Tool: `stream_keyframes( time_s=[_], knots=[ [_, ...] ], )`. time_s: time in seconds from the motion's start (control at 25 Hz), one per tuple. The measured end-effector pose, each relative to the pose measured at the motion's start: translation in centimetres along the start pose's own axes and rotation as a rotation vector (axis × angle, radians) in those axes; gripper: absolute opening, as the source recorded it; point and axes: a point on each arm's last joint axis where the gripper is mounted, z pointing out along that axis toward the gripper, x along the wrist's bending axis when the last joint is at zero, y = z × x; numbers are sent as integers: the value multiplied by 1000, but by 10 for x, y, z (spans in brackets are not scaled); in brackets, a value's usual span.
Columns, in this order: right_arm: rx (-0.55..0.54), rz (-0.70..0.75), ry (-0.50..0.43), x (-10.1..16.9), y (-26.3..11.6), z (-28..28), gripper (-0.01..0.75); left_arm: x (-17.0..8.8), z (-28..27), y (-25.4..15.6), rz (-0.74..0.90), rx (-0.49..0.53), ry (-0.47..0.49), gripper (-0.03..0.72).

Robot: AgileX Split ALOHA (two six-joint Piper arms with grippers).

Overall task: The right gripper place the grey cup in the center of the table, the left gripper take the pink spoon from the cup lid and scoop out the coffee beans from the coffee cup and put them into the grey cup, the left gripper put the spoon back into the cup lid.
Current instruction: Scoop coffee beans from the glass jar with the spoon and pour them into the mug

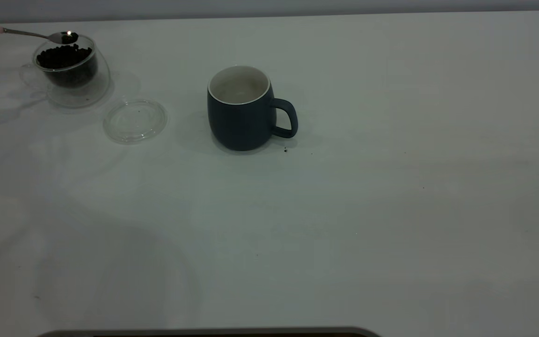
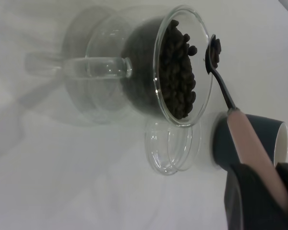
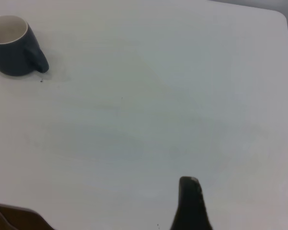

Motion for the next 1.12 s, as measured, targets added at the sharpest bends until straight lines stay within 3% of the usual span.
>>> stream_keyframes(
  time_s=[0.8,1.12],
  knots=[
    [0,0,0,0,0,0,588,-12,-3,3,-14,-29,-28,135],
    [0,0,0,0,0,0,588,-33,24,5,16,8,-63,135]
  ],
)
